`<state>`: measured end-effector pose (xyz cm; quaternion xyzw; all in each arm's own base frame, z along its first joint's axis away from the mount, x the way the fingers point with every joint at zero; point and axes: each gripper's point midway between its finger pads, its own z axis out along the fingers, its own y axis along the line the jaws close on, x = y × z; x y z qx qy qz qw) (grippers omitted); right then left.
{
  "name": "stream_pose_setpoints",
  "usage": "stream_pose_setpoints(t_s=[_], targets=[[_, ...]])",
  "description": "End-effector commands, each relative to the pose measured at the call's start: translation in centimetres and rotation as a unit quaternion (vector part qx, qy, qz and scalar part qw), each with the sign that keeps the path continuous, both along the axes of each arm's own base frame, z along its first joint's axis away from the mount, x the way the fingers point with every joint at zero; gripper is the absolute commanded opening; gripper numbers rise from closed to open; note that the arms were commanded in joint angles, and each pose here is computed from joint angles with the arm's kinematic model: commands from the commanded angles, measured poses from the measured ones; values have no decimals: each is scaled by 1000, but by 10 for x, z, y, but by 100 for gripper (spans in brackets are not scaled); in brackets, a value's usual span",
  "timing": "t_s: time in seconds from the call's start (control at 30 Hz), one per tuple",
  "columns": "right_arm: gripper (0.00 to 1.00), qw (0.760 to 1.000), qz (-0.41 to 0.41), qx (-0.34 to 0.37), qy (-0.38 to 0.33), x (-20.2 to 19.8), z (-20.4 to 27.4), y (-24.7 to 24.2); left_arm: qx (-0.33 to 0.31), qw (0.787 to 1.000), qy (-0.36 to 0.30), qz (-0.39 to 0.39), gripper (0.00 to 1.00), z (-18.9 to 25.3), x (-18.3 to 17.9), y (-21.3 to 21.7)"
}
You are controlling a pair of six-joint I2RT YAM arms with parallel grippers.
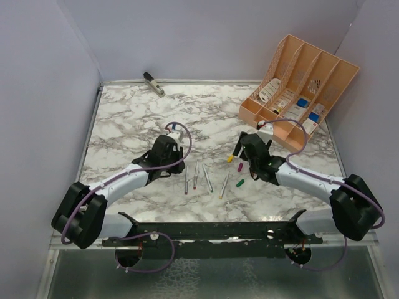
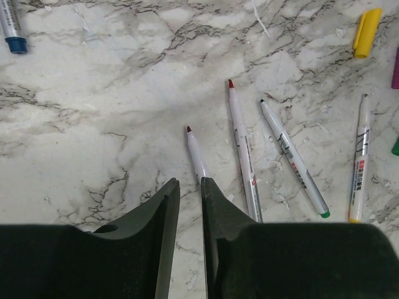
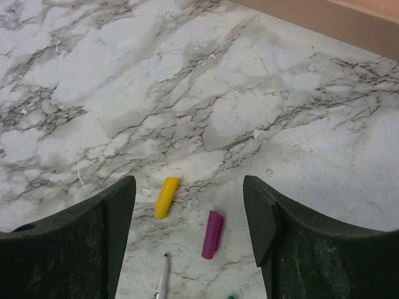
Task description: Insert the pens into the pen caps
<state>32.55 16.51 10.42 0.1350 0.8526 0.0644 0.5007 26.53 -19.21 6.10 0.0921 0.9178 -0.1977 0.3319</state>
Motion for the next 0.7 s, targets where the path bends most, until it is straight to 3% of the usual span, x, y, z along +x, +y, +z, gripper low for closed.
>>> stream_pose_setpoints(t_s=[0.0, 0.07, 0.13, 0.4, 0.67], targets=[[61, 1000, 23, 8, -1, 1, 4, 10, -9, 1000, 7, -1, 25, 5, -12, -6], [46, 1000, 26, 2, 2, 2, 2, 11, -4, 1000, 13, -4, 26, 1, -17, -8], [37, 1000, 25, -3, 7, 3, 0, 11, 3, 1000, 24, -10, 26, -5, -23, -11], [34, 999, 27, -5, 20, 0, -9, 11, 34, 999, 34, 11, 34, -19, -36, -5], [33, 999, 36, 1, 23, -2, -10, 14, 64, 997, 49, 14, 35, -33, -38, -5]])
